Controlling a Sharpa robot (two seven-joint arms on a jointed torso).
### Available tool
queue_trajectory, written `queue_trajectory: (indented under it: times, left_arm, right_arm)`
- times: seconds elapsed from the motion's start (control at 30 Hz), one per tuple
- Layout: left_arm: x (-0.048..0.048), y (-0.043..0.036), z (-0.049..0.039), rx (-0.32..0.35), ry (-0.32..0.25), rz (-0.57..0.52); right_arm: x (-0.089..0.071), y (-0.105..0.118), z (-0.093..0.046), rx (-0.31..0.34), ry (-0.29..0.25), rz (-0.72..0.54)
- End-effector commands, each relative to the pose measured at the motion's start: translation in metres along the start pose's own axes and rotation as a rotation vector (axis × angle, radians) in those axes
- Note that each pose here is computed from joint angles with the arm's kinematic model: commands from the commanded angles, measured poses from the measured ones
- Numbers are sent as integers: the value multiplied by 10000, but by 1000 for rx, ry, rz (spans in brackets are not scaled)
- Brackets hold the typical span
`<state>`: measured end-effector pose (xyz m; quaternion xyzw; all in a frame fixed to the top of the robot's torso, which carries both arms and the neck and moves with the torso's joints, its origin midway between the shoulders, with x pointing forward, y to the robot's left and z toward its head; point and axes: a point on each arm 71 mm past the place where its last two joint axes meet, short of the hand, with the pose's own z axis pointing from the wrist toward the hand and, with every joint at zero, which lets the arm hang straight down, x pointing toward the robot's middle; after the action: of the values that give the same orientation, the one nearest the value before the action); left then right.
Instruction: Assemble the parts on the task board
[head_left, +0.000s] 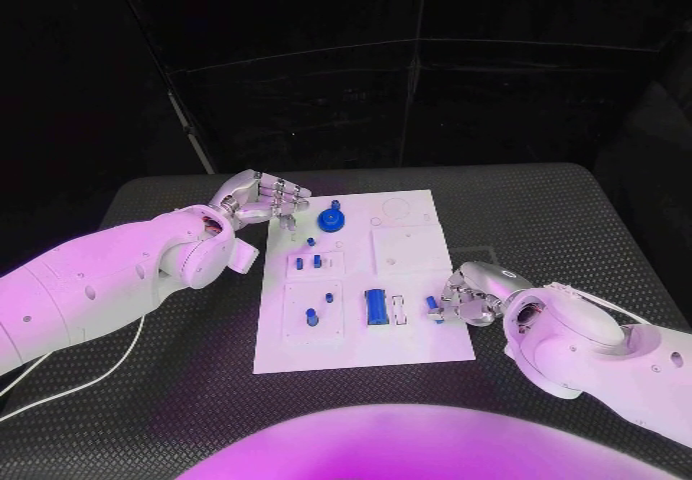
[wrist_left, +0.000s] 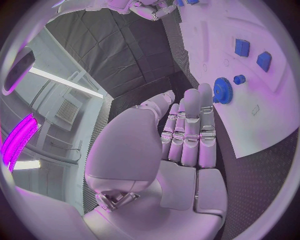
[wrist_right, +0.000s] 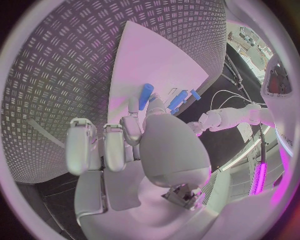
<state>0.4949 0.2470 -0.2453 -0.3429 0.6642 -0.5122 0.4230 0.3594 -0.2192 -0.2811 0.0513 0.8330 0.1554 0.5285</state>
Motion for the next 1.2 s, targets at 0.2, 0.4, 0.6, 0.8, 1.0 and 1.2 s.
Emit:
queue_trajectory:
  times: [0.2,0.4,0.6,0.8,1.0,1.2]
  left_arm:
    - [5,-14,0,14,6,-8]
    - [-1,-12,-5,13,5,-8]
    - [-1,-11,-7,13,5,-8]
    - [-1,-10,-8,12,5,-8]
    - [7,-8,-5,12,6,-8]
    - [10,-7,-5,13,6,-9]
  right_arm:
    - [92,6,29,8,-1,-77]
    - [94,38,31,-4,-22,-91]
    - [97,69,28,-14,-27,-111]
    - [99,96,17,-21,-25,-121]
    - [82,145,-12,-32,-40,-88]
    - [51,195,-58,-42,-65,9]
